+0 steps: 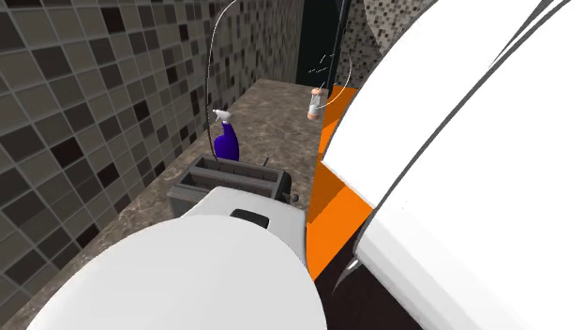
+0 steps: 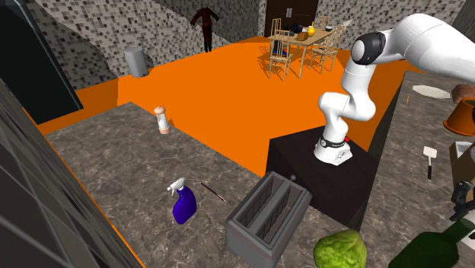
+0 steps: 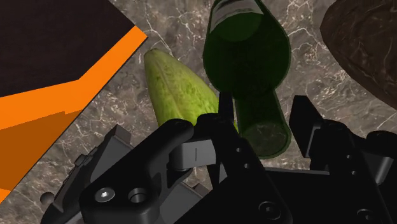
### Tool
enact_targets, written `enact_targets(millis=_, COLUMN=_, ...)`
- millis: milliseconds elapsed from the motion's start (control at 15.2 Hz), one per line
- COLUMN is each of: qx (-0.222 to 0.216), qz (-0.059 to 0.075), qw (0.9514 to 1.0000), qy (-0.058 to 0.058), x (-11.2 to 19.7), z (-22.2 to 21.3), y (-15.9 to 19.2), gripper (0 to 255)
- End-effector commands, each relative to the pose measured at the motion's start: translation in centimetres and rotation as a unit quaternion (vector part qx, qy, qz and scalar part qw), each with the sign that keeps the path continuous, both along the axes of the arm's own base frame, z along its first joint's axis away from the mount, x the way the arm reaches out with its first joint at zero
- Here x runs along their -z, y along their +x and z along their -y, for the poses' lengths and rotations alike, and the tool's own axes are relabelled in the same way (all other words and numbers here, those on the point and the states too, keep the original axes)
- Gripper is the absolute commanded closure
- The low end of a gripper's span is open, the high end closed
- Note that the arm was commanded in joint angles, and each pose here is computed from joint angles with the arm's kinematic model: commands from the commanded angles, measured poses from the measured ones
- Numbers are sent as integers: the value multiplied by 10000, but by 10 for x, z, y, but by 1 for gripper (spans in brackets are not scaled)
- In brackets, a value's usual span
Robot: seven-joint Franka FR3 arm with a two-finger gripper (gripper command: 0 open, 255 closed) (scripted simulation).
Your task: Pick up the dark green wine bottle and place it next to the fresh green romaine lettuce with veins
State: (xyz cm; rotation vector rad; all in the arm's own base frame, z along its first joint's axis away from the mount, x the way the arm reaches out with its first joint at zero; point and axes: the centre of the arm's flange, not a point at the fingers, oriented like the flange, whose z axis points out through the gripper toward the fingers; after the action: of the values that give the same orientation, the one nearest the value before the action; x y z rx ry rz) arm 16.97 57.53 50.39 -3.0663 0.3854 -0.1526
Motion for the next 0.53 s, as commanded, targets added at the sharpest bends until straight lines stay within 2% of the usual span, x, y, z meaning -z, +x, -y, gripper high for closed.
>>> enact_targets(millis=0, qx=0, qz=2, qw=10000, qy=4, x=10, z=1, y=0, gripper=255)
enact_targets(millis=330, qx=0, qz=2, qw=10000, qy=4, x=37, z=1, y=0, gripper=255)
enact_targets(millis=462, qx=0, qz=2, qw=10000, qy=4, x=37, z=1, y=0, gripper=255)
